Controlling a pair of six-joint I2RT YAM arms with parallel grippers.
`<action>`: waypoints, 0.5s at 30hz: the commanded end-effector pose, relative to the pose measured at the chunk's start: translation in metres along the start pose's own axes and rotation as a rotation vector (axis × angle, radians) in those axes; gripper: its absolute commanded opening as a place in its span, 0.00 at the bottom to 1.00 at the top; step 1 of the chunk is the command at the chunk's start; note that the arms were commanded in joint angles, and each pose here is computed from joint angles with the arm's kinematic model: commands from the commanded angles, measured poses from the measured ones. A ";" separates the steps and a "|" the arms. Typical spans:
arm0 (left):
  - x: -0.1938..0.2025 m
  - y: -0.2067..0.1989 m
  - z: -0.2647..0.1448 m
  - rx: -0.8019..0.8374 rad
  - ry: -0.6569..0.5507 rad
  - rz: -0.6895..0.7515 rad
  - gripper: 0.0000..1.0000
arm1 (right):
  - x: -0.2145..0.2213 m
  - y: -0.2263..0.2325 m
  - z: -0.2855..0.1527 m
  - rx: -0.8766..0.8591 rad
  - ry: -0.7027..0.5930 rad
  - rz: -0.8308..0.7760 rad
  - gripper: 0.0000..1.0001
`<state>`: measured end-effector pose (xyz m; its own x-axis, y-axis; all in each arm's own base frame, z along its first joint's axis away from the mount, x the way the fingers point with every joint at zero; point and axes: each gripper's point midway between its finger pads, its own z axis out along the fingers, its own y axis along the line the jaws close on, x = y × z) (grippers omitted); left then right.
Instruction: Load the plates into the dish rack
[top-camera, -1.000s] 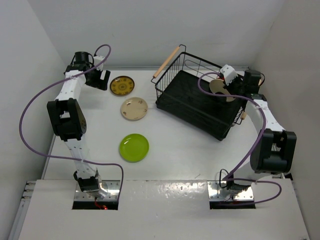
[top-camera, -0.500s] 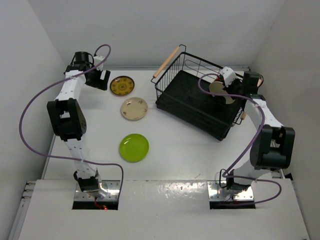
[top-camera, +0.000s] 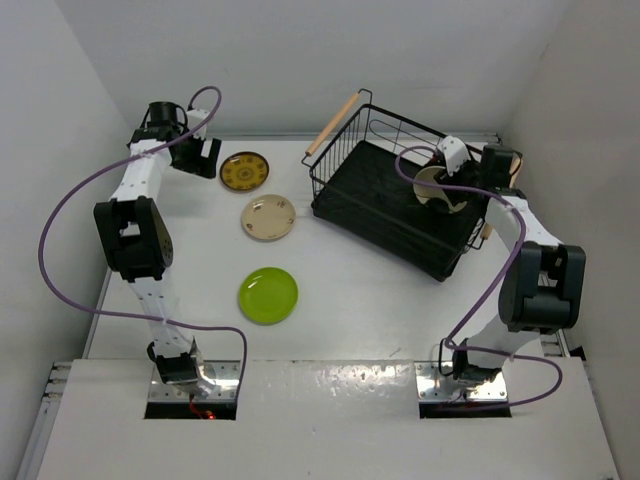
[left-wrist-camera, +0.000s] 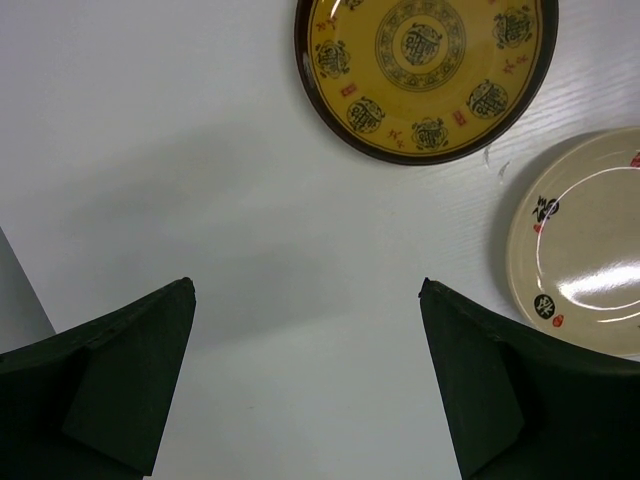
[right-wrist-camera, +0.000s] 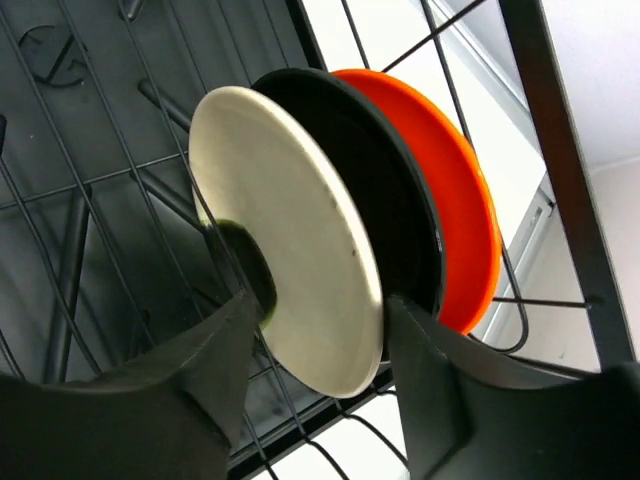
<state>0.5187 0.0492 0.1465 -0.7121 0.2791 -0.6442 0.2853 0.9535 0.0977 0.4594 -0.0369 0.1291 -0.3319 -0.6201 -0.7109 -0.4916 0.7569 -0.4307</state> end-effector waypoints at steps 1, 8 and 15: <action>-0.033 0.001 -0.009 0.004 -0.097 0.006 1.00 | -0.044 -0.032 -0.011 0.092 -0.119 0.005 0.56; -0.043 -0.004 0.036 -0.011 -0.077 -0.087 1.00 | -0.111 -0.073 -0.043 0.200 -0.271 0.033 0.83; -0.039 0.001 0.095 -0.014 -0.065 -0.232 0.93 | -0.185 -0.073 -0.065 0.177 -0.414 0.057 0.89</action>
<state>0.5897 0.0297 0.0974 -0.7312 0.1384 -0.6679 0.1835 0.9830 0.0028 0.5037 -0.0240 0.2677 -0.1343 -0.4972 -0.8571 -0.3159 0.8413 -0.4386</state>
